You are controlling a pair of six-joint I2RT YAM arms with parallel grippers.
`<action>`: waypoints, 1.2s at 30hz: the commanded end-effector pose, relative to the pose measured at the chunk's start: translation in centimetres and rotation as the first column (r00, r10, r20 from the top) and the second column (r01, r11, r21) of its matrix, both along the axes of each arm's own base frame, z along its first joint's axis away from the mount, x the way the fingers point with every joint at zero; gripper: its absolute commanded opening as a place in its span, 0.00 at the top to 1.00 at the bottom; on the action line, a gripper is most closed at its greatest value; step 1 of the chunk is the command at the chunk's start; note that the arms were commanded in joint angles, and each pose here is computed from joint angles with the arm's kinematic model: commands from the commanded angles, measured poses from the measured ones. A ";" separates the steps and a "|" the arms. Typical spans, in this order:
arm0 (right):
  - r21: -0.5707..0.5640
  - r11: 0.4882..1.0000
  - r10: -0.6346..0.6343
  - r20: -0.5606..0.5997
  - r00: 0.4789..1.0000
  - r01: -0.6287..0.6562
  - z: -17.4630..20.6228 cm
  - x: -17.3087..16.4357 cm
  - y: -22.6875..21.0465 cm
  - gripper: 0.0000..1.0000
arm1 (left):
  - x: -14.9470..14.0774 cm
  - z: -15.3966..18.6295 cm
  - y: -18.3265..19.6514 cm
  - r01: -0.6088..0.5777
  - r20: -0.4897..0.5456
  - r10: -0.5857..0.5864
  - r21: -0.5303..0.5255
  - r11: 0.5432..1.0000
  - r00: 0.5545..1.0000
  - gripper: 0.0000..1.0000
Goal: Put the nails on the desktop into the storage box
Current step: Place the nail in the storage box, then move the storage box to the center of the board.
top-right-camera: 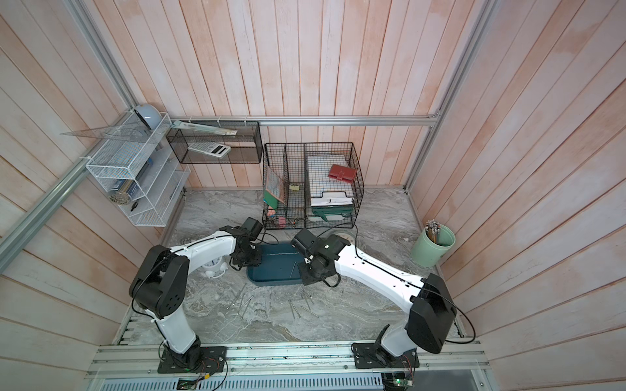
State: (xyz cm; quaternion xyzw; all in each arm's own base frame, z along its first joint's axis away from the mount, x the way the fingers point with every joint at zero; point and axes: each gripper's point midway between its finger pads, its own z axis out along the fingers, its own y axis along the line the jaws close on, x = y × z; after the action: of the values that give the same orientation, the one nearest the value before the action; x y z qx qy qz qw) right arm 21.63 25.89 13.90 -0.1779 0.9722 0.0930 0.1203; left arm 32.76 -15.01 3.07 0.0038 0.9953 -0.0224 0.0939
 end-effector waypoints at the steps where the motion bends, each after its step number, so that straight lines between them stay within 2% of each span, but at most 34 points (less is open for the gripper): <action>1: 0.054 0.997 0.048 -0.013 0.999 -0.047 -0.3 2.5 2.7 1.00 | 1.0 0.2 0.4 -0.017 0.024 0.017 0.001 1.000 1.000 0.64; 3: 0.063 0.992 0.115 -0.064 0.991 -0.111 -0.7 3.3 4.0 1.00 | 1.2 0.4 0.5 -0.019 0.028 0.019 0.001 1.000 0.999 0.64; 7: 0.053 0.991 0.129 -0.092 0.987 -0.124 -2.3 5.2 5.4 1.00 | 1.5 0.6 0.6 -0.024 0.032 0.024 0.002 1.000 0.999 0.64; 8: 0.063 0.990 0.128 -0.101 0.987 -0.122 -2.6 5.6 5.6 0.94 | 1.7 0.6 0.5 -0.024 0.033 0.024 0.001 1.000 0.999 0.64; 9: 0.064 0.991 0.122 -0.106 0.987 -0.116 -2.8 5.9 5.6 0.78 | 1.7 0.6 0.6 -0.028 0.034 0.028 0.001 1.000 0.999 0.64; 10: 0.062 0.991 0.121 -0.107 0.987 -0.115 -3.0 6.1 5.6 0.67 | 1.9 0.5 0.6 -0.029 0.033 0.029 0.001 1.000 0.999 0.64; 13: 0.060 0.991 0.122 -0.106 0.987 -0.116 -3.0 6.2 5.5 0.47 | 2.2 0.4 0.6 -0.034 0.033 0.034 0.004 0.999 0.999 0.64; 14: 0.059 0.991 0.122 -0.098 0.988 -0.116 -2.8 6.2 5.3 0.44 | 2.3 0.3 0.6 -0.036 0.032 0.036 0.003 0.999 0.999 0.64; 19: 0.055 0.993 0.104 -0.036 0.994 -0.102 -0.4 5.8 3.6 0.42 | 3.2 -0.1 1.7 -0.073 0.030 0.072 0.011 0.997 0.997 0.64; 23: 0.077 0.993 0.094 -0.042 0.995 -0.091 0.7 3.2 1.5 0.44 | 4.3 -0.3 2.3 -0.098 0.038 0.097 0.013 0.995 0.995 0.64; 30: 0.064 0.991 0.126 -0.139 0.982 -0.118 -1.5 -4.9 -3.0 0.53 | 5.9 -0.6 2.8 -0.116 0.045 0.115 0.022 0.993 0.992 0.65; 34: 0.059 0.991 0.132 -0.189 0.973 -0.123 -3.8 -7.6 -4.1 0.61 | 6.2 -0.9 3.0 -0.128 0.047 0.127 0.019 0.992 0.991 0.65; 36: 0.040 0.988 0.155 -0.184 0.971 -0.150 -4.6 -8.2 -4.0 0.61 | 6.4 -1.0 3.1 -0.137 0.047 0.136 0.017 0.990 0.990 0.65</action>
State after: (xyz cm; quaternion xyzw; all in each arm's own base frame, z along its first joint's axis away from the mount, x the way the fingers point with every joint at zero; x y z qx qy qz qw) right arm 14.20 21.44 9.74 -0.2377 0.9628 0.1259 0.0268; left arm 38.17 -12.36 2.19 -0.0525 0.9925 -0.0125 0.1094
